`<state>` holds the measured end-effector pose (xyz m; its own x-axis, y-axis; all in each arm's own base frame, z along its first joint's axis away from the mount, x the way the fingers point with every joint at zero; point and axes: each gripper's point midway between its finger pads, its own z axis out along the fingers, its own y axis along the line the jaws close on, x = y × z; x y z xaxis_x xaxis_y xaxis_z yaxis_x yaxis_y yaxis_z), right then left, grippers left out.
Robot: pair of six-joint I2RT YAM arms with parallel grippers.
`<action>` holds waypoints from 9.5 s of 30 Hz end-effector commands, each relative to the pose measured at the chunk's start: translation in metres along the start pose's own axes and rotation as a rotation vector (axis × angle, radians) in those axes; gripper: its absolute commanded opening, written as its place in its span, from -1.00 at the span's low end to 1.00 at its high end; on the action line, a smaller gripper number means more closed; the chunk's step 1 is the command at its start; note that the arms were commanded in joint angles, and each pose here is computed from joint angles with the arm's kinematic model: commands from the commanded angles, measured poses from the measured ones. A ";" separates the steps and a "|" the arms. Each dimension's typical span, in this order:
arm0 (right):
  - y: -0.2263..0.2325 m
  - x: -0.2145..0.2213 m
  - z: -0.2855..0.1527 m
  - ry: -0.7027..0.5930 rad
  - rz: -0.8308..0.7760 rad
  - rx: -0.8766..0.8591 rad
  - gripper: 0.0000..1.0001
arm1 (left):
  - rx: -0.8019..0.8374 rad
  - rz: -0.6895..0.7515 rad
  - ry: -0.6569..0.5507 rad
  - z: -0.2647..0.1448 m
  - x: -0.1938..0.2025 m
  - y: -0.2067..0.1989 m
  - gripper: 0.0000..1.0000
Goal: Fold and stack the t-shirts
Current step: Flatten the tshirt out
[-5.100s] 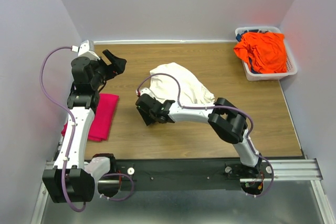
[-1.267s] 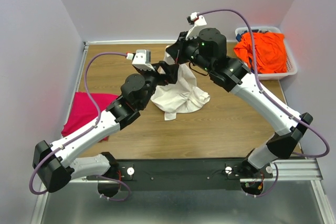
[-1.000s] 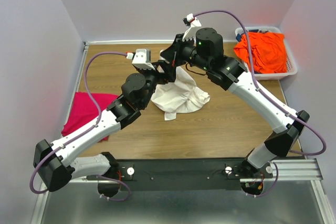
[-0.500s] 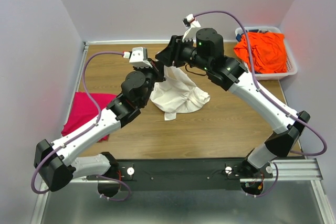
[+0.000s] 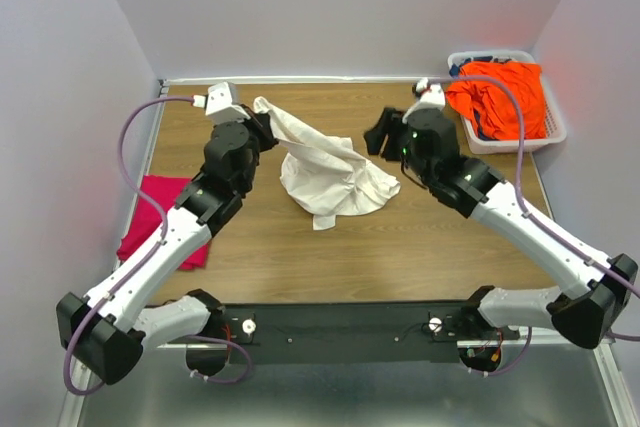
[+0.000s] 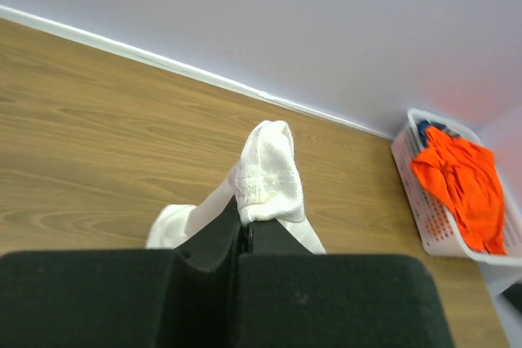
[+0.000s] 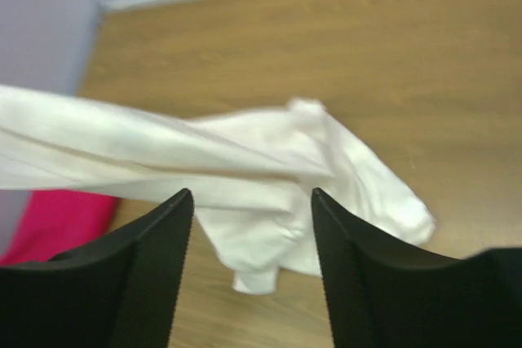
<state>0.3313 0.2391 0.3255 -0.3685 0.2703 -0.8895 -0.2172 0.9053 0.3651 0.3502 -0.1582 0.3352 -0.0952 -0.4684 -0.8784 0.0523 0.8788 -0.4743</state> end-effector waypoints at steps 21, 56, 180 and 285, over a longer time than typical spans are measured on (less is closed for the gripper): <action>-0.130 0.225 0.065 0.406 -0.003 0.344 0.28 | -0.079 0.023 -0.048 -0.035 -0.054 0.039 -1.00; -0.143 -0.102 0.028 -0.146 -0.022 0.426 -0.99 | -0.178 0.027 -0.263 -0.045 -0.148 0.045 -1.00; -0.219 0.173 -0.067 0.457 0.494 0.477 -0.99 | -0.430 -0.202 0.460 0.040 0.151 0.194 -0.98; -0.201 0.356 0.082 0.815 0.248 0.378 -0.99 | -0.040 0.153 0.650 0.166 0.233 0.035 -0.03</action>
<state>0.4506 0.2080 0.0140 -0.6880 0.3911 -0.6113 0.1234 0.8931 0.4326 0.5024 -0.2734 0.1169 -0.6439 -0.2277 -0.7304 0.1504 0.8984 -0.4127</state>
